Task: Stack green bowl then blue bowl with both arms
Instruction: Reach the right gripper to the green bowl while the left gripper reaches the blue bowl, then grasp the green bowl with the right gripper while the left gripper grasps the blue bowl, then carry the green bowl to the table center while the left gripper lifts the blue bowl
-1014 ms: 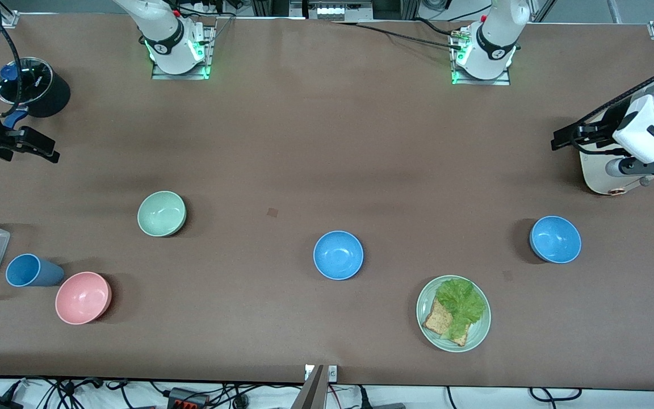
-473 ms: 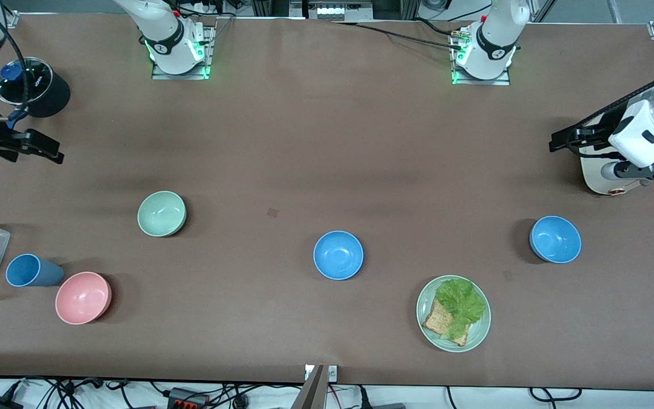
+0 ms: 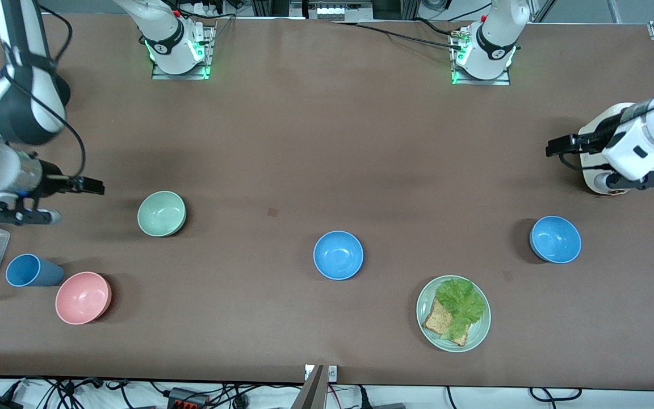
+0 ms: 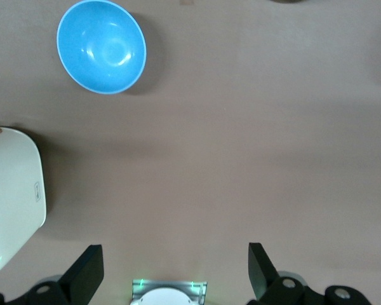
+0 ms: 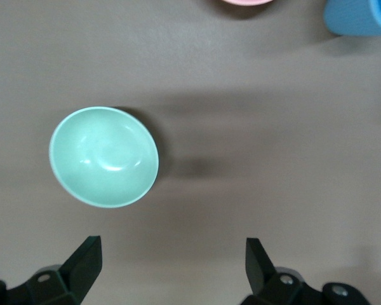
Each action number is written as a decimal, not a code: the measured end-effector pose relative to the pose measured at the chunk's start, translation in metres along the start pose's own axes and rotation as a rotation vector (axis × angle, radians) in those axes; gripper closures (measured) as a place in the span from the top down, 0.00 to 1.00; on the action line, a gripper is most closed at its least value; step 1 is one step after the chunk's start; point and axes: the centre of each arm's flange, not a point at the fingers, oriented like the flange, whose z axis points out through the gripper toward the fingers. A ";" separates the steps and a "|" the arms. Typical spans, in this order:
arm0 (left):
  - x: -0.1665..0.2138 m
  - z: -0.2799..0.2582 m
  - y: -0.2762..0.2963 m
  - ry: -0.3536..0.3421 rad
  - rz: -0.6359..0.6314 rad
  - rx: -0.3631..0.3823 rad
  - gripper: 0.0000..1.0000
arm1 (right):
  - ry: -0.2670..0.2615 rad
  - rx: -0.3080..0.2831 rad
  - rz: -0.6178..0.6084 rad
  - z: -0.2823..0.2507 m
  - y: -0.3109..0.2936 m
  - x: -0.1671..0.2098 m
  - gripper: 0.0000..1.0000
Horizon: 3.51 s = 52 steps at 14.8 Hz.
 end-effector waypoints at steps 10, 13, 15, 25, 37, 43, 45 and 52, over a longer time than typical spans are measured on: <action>0.126 0.155 -0.118 0.078 0.186 0.109 1.00 | -0.102 0.057 0.026 0.151 -0.015 0.042 1.00; 0.142 0.172 -0.137 0.087 0.194 0.110 1.00 | -0.127 0.054 0.013 0.169 -0.025 0.043 0.87; 0.151 0.188 -0.150 0.106 0.195 0.107 1.00 | -0.136 0.050 0.001 0.174 -0.034 0.042 0.65; 0.158 0.249 -0.181 0.092 0.209 0.073 0.85 | -0.179 0.077 -0.058 0.132 -0.079 0.047 0.05; 0.157 0.247 -0.173 0.089 0.233 0.055 0.07 | -0.143 0.132 -0.152 0.101 -0.421 -0.052 0.05; 0.132 0.195 -0.126 -0.018 0.289 0.017 0.06 | -0.153 0.069 -0.126 0.167 -0.530 -0.131 0.05; 0.119 0.168 -0.108 -0.030 0.298 -0.004 0.05 | -0.175 0.040 -0.133 0.193 -0.537 -0.141 0.05; 0.067 0.136 -0.010 -0.069 0.222 -0.092 0.05 | -0.123 0.090 -0.079 0.156 -0.530 -0.123 0.47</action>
